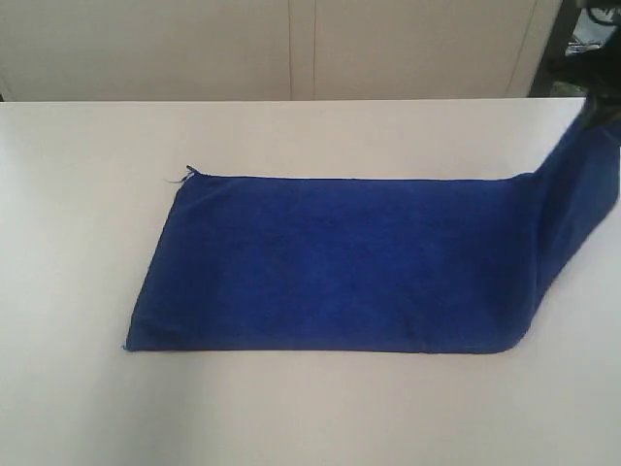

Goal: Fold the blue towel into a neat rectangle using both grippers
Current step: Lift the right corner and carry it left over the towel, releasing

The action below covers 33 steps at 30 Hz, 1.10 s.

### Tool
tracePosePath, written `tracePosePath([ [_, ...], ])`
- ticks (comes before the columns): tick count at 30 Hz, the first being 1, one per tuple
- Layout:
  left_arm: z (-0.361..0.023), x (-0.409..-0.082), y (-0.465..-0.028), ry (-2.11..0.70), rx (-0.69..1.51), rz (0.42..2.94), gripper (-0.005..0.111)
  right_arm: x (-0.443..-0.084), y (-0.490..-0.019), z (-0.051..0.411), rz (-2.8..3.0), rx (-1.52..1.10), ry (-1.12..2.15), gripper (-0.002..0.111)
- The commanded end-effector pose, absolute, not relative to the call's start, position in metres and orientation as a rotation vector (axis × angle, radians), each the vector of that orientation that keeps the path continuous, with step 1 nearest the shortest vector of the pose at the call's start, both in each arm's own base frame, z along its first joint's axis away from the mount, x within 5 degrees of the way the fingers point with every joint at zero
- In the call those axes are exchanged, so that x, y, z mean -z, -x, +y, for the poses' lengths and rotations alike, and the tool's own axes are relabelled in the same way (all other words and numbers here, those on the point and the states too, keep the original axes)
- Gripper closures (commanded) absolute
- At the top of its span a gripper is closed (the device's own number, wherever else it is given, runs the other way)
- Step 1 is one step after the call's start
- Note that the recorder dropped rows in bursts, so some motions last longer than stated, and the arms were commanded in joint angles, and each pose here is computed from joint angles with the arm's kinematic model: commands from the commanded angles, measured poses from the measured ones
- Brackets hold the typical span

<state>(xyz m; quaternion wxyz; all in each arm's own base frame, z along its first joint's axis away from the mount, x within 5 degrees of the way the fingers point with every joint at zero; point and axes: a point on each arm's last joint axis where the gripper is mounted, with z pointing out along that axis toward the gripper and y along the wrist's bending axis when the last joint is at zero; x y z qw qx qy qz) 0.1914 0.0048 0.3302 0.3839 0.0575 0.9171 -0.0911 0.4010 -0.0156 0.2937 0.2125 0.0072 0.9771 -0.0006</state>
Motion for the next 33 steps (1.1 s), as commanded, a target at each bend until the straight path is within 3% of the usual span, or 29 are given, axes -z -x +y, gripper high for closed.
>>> tracePosePath([
  [1,0.004,-0.331,-0.189,-0.138,0.248,2.336,0.107,-0.33,-0.39,0.042,2.645,-0.057,0.21,0.108],
  [9,0.004,-0.331,-0.189,-0.138,0.248,2.336,0.107,-0.359,-0.374,0.129,2.532,-0.138,0.507,0.108],
  [15,0.004,-0.331,-0.189,-0.138,0.248,2.336,0.107,-0.363,-0.362,0.23,2.42,-0.334,0.776,0.108],
  [19,0.004,-0.331,-0.189,-0.138,0.248,2.336,0.107,-0.306,-0.365,0.32,2.374,-0.523,0.893,0.108],
  [26,0.004,-0.331,-0.189,-0.137,0.246,2.333,0.107,-0.19,-0.374,0.376,2.444,-0.548,0.931,0.107],
  [30,0.004,-0.331,-0.189,-0.137,0.246,2.333,0.107,-0.183,-0.375,0.376,2.461,-0.549,0.932,0.091],
  [33,0.004,-0.331,-0.189,-0.137,0.246,2.333,0.107,-0.193,-0.374,0.375,2.449,-0.547,0.94,0.069],
])
